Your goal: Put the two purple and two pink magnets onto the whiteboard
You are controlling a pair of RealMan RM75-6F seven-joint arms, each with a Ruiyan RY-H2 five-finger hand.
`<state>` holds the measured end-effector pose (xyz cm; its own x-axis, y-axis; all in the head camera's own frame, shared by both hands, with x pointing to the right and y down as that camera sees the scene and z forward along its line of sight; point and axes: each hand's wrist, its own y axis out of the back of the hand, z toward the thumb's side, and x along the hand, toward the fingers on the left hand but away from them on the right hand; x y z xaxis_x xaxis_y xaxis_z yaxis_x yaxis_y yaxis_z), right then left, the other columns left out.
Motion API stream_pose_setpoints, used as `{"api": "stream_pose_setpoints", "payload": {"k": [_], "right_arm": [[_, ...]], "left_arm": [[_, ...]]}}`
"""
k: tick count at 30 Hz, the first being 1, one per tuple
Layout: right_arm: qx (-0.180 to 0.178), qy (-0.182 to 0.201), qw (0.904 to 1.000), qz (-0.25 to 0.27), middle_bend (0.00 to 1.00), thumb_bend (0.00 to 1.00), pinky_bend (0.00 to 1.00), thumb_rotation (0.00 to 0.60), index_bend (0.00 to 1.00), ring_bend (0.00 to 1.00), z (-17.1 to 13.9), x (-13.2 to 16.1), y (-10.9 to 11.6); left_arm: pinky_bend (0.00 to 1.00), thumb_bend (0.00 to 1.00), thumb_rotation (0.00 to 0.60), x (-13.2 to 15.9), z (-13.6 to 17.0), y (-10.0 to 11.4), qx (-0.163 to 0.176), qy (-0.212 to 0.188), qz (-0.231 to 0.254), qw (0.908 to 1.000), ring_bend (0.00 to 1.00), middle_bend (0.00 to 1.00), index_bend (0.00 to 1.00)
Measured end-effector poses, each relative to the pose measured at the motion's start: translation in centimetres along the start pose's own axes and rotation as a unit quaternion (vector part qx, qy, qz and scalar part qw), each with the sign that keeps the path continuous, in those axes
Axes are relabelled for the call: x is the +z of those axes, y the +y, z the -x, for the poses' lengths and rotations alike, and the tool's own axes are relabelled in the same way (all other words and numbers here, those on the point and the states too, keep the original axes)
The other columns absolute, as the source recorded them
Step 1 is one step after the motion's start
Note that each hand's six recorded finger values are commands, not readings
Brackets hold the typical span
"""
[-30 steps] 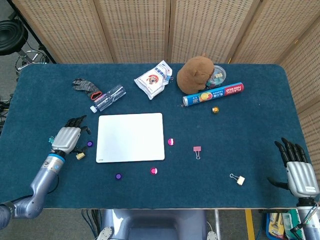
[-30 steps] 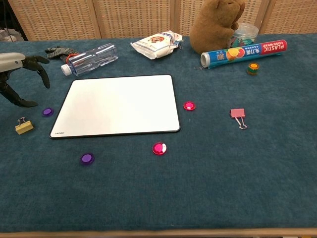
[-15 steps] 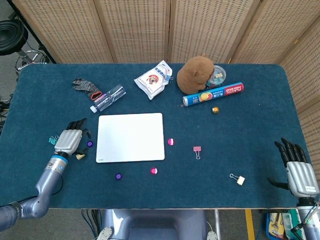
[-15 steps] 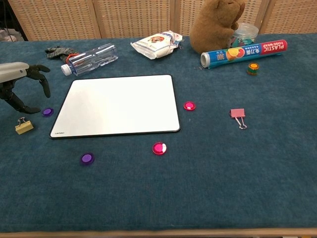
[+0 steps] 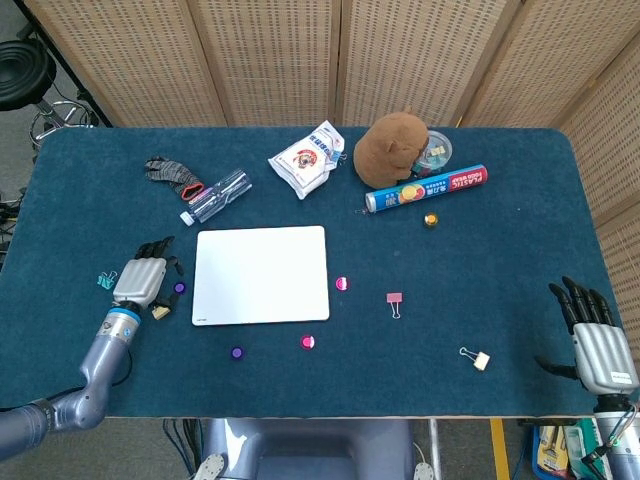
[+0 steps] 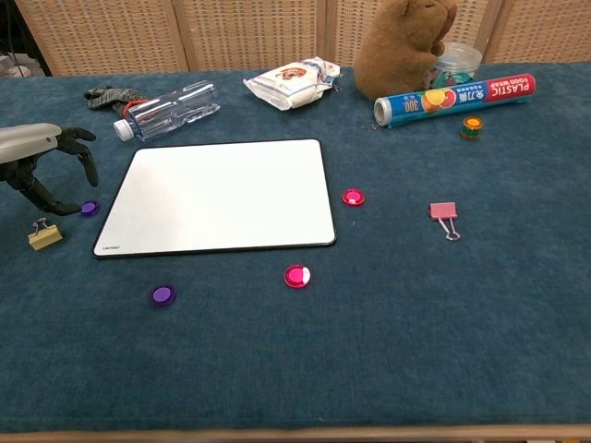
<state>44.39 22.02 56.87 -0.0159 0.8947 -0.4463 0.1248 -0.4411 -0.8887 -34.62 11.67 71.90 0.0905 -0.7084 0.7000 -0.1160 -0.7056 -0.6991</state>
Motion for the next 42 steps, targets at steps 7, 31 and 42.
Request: {"api": "stream_pose_setpoints", "payload": {"k": [7, 31, 42], "right_arm": [[0.002, -0.002, 1.0, 0.0, 0.0, 0.0, 0.0, 0.6, 0.0, 0.0, 0.1, -0.1, -0.1], [0.005, -0.004, 1.0, 0.003, 0.0, 0.0, 0.0, 0.6, 0.0, 0.0, 0.1, -0.2, -0.1], [0.006, -0.005, 1.0, 0.004, 0.0, 0.0, 0.0, 0.6, 0.0, 0.0, 0.1, -0.3, -0.1]], "left_arm": [[0.0, 0.29, 0.6, -0.1, -0.3, -0.9, -0.009, 0.003, 0.0, 1.0, 0.0, 0.0, 0.44], [0.0, 0.3, 0.6, 0.1, -1.0, -1.7, -0.02, 0.012, -0.003, 0.9997, 0.0, 0.0, 0.56], [0.0, 0.34, 0.6, -0.1, -1.1, -1.4, -0.015, 0.017, 0.0, 0.9997, 0.0, 0.0, 0.61]]}}
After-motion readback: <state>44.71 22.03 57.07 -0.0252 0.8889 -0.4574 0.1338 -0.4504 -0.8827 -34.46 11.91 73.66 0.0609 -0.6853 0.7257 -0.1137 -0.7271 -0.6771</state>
